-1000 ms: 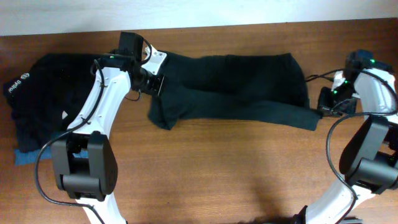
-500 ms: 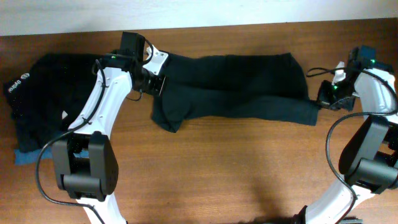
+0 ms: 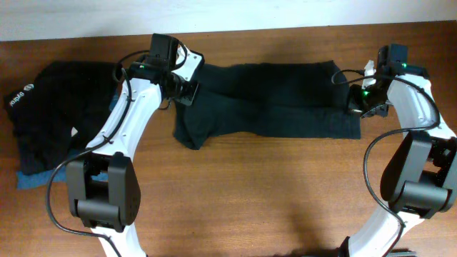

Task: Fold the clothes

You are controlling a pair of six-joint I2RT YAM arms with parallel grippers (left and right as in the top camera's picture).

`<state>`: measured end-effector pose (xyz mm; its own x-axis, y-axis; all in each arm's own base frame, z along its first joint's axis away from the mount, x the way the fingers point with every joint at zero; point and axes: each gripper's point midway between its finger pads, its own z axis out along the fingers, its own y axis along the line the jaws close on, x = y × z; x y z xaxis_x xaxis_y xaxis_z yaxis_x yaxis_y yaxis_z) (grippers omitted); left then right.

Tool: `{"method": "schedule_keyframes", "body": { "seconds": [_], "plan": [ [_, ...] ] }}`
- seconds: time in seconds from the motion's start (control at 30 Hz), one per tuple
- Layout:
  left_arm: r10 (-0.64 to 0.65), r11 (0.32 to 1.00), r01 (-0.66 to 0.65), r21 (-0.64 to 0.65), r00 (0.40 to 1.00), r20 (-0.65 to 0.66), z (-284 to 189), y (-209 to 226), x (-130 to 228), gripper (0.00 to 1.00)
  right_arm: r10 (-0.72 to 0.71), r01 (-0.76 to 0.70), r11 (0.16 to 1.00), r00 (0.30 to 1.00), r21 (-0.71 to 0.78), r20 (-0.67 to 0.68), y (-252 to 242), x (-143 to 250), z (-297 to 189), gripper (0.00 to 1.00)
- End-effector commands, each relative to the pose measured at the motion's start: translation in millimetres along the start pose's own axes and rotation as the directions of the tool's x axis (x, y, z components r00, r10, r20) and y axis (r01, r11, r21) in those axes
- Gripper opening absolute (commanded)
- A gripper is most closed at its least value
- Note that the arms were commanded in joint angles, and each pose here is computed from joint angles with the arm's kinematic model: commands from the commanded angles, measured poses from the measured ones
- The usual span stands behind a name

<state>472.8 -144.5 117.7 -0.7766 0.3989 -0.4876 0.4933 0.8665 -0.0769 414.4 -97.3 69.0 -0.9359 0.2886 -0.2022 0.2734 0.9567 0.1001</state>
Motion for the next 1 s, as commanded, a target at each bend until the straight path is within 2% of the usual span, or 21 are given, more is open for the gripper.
{"method": "schedule_keyframes", "body": {
  "seconds": [0.0, 0.13, 0.23, 0.27, 0.33, 0.57, 0.67, 0.73, 0.77, 0.97],
  "plan": [
    [-0.009, 0.999, 0.008, -0.043, 1.000, -0.026, 10.7, 10.5, 3.8, 0.01, 0.011, -0.012, 0.999, 1.000, 0.048, 0.027, -7.7, -7.4, -5.8, 0.08],
    [-0.017, 1.000, 0.015, -0.026, 0.996, -0.084, 30.9, 7.2, 18.1, 0.04, 0.012, -0.013, 0.999, 1.000, 0.052, 0.015, -8.8, -5.8, -1.3, 0.10],
    [-0.008, 1.000, 0.007, -0.009, 0.993, -0.115, 41.1, -0.8, 24.8, 0.19, 0.012, -0.013, 0.999, 1.000, 0.052, 0.014, -8.9, -5.6, -0.9, 0.14],
    [0.002, 1.000, -0.002, -0.003, 0.993, -0.120, 43.4, -6.2, 25.0, 0.35, 0.012, -0.013, 0.998, 1.000, 0.055, 0.014, -9.3, -5.6, -0.9, 0.21],
    [0.008, 1.000, -0.008, 0.000, 0.993, -0.119, 43.6, -9.3, 24.2, 0.44, 0.012, -0.013, 0.998, 1.000, 0.055, 0.014, -9.3, -5.6, -0.9, 0.23],
    [0.004, 1.000, -0.004, -0.005, 0.994, -0.108, 26.5, -8.0, 17.2, 0.45, 0.012, -0.012, 0.998, 1.000, 0.054, 0.007, -9.1, -3.9, -1.3, 0.23],
    [-0.002, 1.000, 0.003, 0.003, 0.989, -0.146, 20.2, -11.2, 25.8, 0.44, 0.013, -0.012, 0.999, 1.000, 0.052, -0.017, -8.3, 2.0, -1.0, 0.21],
    [-0.019, 0.999, 0.028, 0.032, 0.971, -0.240, 20.3, -18.4, 51.9, 0.31, 0.008, -0.006, 0.999, 0.999, 0.052, -0.044, -8.8, 9.7, 2.0, 0.17],
    [-0.024, 0.998, 0.037, 0.046, 0.967, -0.252, 21.7, -21.2, 56.7, 0.29, 0.008, -0.006, 0.999, 0.999, 0.053, -0.050, -9.1, 11.9, 4.0, 0.16],
    [-0.027, 0.992, 0.057, 0.109, 0.966, -0.257, 37.9, -32.5, 72.4, 0.25, 0.012, -0.008, 0.999, 0.996, 0.046, -0.087, -9.6, 23.5, 20.5, 0.13]
  ]
}}
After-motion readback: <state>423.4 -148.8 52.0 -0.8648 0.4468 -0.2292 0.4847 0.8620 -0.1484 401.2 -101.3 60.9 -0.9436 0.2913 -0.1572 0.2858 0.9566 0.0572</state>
